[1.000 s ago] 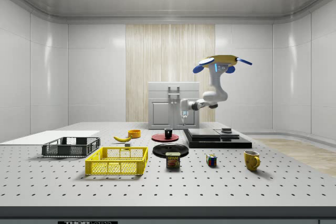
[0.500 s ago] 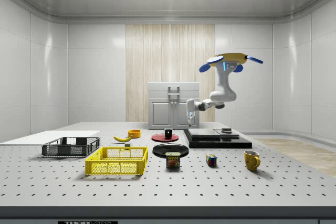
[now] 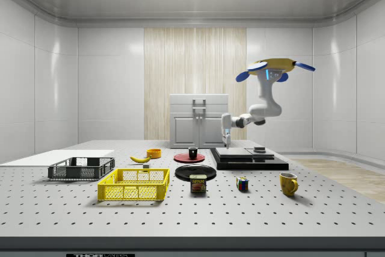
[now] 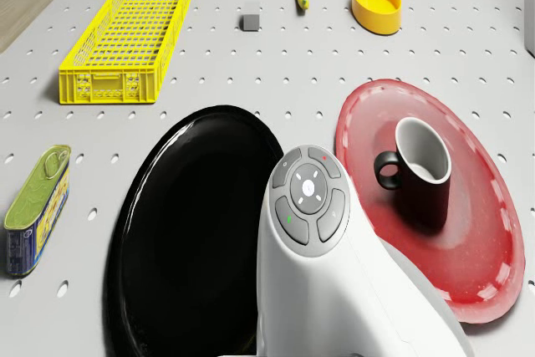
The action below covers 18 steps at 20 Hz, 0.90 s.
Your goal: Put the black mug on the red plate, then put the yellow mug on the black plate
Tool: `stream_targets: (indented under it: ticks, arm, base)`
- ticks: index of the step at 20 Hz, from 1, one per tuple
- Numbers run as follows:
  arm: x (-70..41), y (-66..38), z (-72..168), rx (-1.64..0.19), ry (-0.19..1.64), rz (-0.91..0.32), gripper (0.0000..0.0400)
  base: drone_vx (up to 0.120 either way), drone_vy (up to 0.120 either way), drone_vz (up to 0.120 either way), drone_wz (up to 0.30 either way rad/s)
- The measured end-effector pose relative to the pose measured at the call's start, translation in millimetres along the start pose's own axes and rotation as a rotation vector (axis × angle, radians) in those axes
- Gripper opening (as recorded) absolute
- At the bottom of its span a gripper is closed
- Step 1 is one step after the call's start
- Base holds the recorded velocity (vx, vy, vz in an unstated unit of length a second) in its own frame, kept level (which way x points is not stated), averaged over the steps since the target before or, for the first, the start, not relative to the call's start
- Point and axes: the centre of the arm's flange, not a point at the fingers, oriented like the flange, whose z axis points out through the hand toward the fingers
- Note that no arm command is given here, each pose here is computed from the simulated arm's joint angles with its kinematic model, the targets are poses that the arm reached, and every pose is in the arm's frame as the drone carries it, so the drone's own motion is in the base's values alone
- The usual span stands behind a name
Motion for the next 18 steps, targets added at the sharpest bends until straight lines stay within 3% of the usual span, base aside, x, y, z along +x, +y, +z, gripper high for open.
stream_targets:
  ticks: [18]
  arm:
    - [0.0, 0.0, 0.0, 0.000, 0.000, 0.000, 0.0400]
  base:
    - [-0.120, 0.120, 0.000, 0.000]
